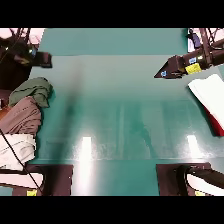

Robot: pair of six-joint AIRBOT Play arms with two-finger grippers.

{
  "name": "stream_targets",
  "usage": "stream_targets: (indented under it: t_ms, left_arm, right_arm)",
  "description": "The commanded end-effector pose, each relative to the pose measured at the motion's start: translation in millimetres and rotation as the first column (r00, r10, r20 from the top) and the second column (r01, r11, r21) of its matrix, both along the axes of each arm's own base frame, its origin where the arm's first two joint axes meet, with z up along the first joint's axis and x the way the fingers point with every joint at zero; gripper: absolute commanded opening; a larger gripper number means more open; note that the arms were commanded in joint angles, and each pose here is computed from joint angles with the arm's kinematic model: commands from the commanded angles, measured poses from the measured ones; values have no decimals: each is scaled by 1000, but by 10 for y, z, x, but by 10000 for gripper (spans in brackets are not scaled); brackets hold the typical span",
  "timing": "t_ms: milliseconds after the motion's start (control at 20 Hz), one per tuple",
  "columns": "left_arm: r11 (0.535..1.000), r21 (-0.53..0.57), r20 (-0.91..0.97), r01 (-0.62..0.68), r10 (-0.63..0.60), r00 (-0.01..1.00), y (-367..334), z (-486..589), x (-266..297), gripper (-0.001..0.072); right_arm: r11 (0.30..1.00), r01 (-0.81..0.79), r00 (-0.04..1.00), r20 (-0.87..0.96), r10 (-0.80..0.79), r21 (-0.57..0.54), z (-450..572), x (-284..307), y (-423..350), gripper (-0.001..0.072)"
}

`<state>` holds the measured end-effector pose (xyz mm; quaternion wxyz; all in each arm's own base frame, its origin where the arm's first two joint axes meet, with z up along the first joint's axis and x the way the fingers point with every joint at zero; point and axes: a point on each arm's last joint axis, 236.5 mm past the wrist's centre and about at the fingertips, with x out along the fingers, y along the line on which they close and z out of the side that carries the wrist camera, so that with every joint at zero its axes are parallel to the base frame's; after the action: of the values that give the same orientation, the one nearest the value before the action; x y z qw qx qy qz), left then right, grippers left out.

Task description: Fold the shirts.

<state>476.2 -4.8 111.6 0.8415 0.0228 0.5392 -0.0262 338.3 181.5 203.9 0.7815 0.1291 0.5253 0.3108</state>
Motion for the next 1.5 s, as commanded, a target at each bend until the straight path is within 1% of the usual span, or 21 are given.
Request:
stream_targets:
  t_ms: [0, 150, 350, 500, 550, 600, 650, 700, 800, 850, 950, 1050, 1100, 1200, 1250, 1300, 1350, 1450]
  left_arm:
    - [980, 80, -88, -185, 192, 978, 872, -585, -180, 555]
    - [967, 79, -82, -240, 247, 966, 1179, -1024, -231, 555]
    - [974, 79, 12, -212, 212, 977, 1189, -1187, -27, 555]
    - [974, 82, 16, -211, 211, 977, 1203, -1240, 11, 553]
    - [974, 81, 12, -211, 211, 977, 1201, -1256, 9, 529]
    - [974, 79, 13, -212, 212, 977, 1197, -1260, 13, 441]
    - [974, 76, 12, -213, 212, 977, 1192, -1263, 13, 268]
    - [974, 76, 12, -212, 212, 977, 1192, -1261, 12, 41]
    - [975, 58, -6, -216, 217, 976, 1151, -1245, -15, 28]
    - [975, 28, -10, -221, 221, 975, 1091, -1185, -6, 27]
    - [978, -18, 45, -206, 206, 977, 981, -823, 94, 26]
    - [990, -42, 180, -135, 140, 974, 812, -131, 226, 26]
    - [996, -57, 265, -75, 87, 960, 649, 320, 247, 26]
    - [992, -82, 421, 98, -54, 906, 153, 1216, 122, 26]
    - [977, -90, 487, 195, -128, 864, -144, 1615, -20, 26]
    - [951, -97, 553, 295, -195, 810, -473, 2000, -207, 26]
    - [919, -104, 605, 382, -246, 757, -773, 2297, -404, 26]
    - [833, -84, 680, 547, -353, 642, -1350, 2715, -817, 26]
  right_arm:
    - [1000, 0, 1000, 1, 0, 0, 2, -1, 4, 16]
    - [1000, 0, 1000, 1, 0, 1, 2, 0, 4, 16]
    - [1000, -1, 1000, 0, 1, 1, 2, -2, 5, 16]
    - [1000, -1, 1000, 0, 1, 1, 3, -3, 6, 16]
    - [1000, 0, 1000, 0, 0, 2, 3, -1, 6, 17]
    - [1000, 0, 1000, 1, 0, 2, 4, -1, 6, 16]
    - [1000, 0, 1000, 0, 0, 2, 4, -2, 6, 16]
    - [1000, -1, 1000, 0, 1, 2, 4, -2, 7, 16]
    - [1000, 0, 1000, 1, 0, 3, 6, 0, 8, 16]
    - [1000, 1, 1000, 4, -1, 4, 10, 7, 8, 16]
    - [1000, 22, 999, 34, -22, 10, 98, 69, -40, 16]
    - [998, 58, 992, 111, -61, 23, 359, 175, -152, 16]
    - [997, 77, 984, 159, -81, 31, 532, 221, -217, 16]
    - [994, 104, 964, 240, -111, 43, 826, 270, -321, 16]
    - [991, 121, 951, 281, -131, 51, 971, 297, -382, 16]
    - [989, 137, 937, 317, -149, 58, 1102, 318, -439, 16]
    - [987, 148, 924, 346, -161, 64, 1208, 326, -477, 16]
    - [984, 161, 904, 389, -176, 72, 1374, 322, -534, 16]
